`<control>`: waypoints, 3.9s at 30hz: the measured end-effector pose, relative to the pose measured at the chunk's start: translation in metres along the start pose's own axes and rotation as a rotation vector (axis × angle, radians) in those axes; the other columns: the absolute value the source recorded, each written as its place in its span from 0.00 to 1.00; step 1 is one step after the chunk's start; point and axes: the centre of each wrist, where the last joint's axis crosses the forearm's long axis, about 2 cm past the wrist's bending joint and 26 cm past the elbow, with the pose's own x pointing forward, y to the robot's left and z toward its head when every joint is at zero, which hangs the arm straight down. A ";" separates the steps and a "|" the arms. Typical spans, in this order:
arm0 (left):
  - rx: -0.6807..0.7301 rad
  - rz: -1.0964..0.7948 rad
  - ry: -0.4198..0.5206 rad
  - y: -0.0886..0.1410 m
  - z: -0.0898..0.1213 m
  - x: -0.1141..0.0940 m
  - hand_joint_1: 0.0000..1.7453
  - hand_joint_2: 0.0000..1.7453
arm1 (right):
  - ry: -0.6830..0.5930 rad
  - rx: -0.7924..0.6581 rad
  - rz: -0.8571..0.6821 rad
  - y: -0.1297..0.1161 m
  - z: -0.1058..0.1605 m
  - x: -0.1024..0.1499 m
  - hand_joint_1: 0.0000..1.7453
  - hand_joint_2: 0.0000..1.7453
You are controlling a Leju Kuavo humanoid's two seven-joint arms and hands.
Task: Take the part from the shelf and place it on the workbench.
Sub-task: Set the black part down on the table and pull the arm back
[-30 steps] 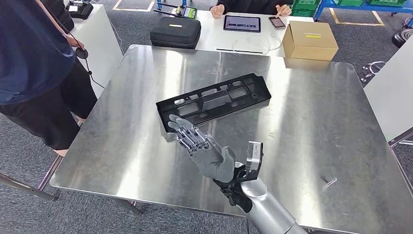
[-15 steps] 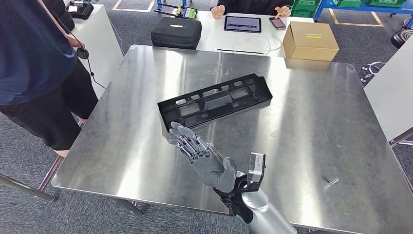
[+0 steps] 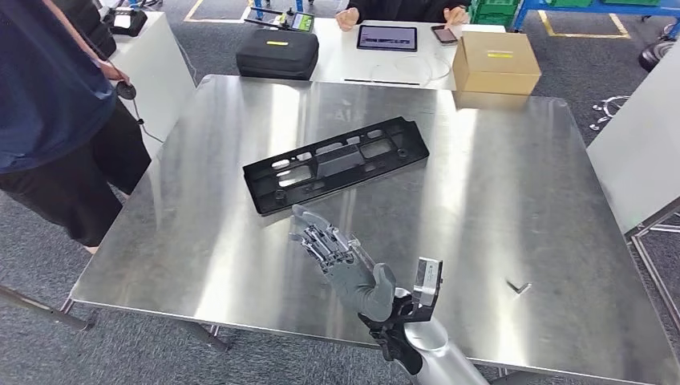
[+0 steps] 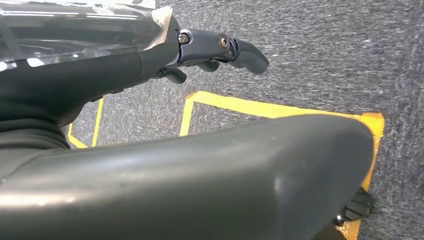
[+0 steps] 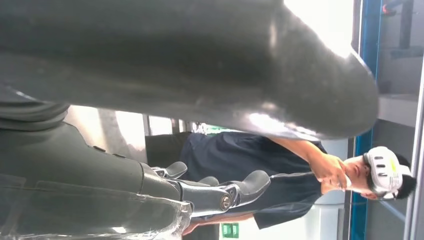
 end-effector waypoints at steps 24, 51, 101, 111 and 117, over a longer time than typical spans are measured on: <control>0.008 0.011 0.012 0.002 -0.001 0.001 0.00 0.00 | 0.018 -0.012 0.000 0.011 -0.001 -0.004 0.00 0.00; 0.106 0.113 0.105 -0.017 0.008 0.007 0.00 0.00 | -0.026 0.126 -0.068 0.029 -0.057 -0.005 0.00 0.00; 0.049 0.087 0.029 -0.014 0.005 0.007 0.00 0.00 | 0.098 -0.018 0.152 0.005 -0.038 -0.012 0.00 0.00; 0.049 0.093 0.030 -0.020 0.008 0.008 0.00 0.00 | 0.243 -0.143 0.362 -0.015 -0.012 -0.032 0.00 0.00; 0.052 0.095 0.029 -0.021 0.009 0.008 0.00 0.00 | 0.383 -0.261 0.496 -0.029 0.002 -0.039 0.00 0.00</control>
